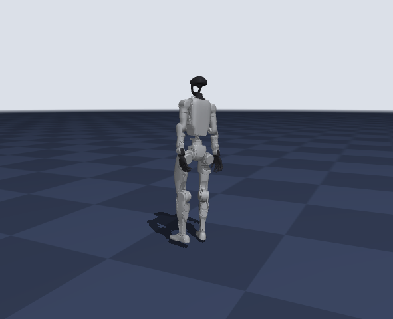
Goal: In place motions
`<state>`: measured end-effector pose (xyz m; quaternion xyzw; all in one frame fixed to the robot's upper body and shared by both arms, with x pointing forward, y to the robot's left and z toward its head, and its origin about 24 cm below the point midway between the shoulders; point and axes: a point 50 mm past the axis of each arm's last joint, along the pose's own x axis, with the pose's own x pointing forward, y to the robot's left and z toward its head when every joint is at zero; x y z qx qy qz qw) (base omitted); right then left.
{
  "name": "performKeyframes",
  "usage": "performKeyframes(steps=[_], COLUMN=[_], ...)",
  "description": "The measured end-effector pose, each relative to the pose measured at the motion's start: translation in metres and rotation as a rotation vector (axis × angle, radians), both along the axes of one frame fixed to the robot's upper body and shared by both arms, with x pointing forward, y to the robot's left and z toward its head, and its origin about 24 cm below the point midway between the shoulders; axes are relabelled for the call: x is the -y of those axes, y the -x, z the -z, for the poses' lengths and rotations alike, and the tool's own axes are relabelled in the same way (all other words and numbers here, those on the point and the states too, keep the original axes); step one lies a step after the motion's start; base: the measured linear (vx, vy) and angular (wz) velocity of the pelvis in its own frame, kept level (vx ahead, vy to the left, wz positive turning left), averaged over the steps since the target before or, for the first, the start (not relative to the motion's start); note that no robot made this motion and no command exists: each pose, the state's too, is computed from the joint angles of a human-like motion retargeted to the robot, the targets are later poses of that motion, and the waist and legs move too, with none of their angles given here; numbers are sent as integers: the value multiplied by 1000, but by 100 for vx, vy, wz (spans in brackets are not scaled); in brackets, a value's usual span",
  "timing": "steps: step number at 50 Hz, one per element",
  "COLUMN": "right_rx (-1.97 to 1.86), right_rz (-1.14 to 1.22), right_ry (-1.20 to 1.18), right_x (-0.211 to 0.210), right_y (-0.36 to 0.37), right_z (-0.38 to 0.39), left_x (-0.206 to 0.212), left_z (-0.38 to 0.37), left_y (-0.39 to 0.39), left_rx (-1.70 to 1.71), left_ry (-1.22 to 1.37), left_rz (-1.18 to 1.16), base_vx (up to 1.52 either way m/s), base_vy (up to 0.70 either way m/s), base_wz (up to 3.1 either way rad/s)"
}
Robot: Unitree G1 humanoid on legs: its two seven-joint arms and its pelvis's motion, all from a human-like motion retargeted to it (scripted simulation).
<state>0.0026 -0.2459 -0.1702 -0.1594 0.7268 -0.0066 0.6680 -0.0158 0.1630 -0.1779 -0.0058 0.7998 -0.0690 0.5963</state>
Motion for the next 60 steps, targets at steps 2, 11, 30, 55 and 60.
performKeyframes(steps=[2,11,30,55,60], right_rx=[-5,-64,-69,-86,-137], right_rz=[21,105,-70,-124,-106], right_ry=[7,-52,-156,-183,-197], right_x=[1,-5,-22,-31,-33], right_y=[4,29,19,16,28], right_z=[0,0,4,6,5], left_x=[-4,-9,-7,-5,-4], left_z=[-1,-2,-3,-5,-5], left_y=[3,-6,-3,17,12], left_rx=[-24,-15,-57,-122,-106], left_ry=[-1,68,93,110,114], left_rz=[-5,-39,45,11,26], base_vx=[-2,-8,-13,8,17], base_vy=[10,18,6,-1,-15], base_wz=[15,5,6,-14,-18])
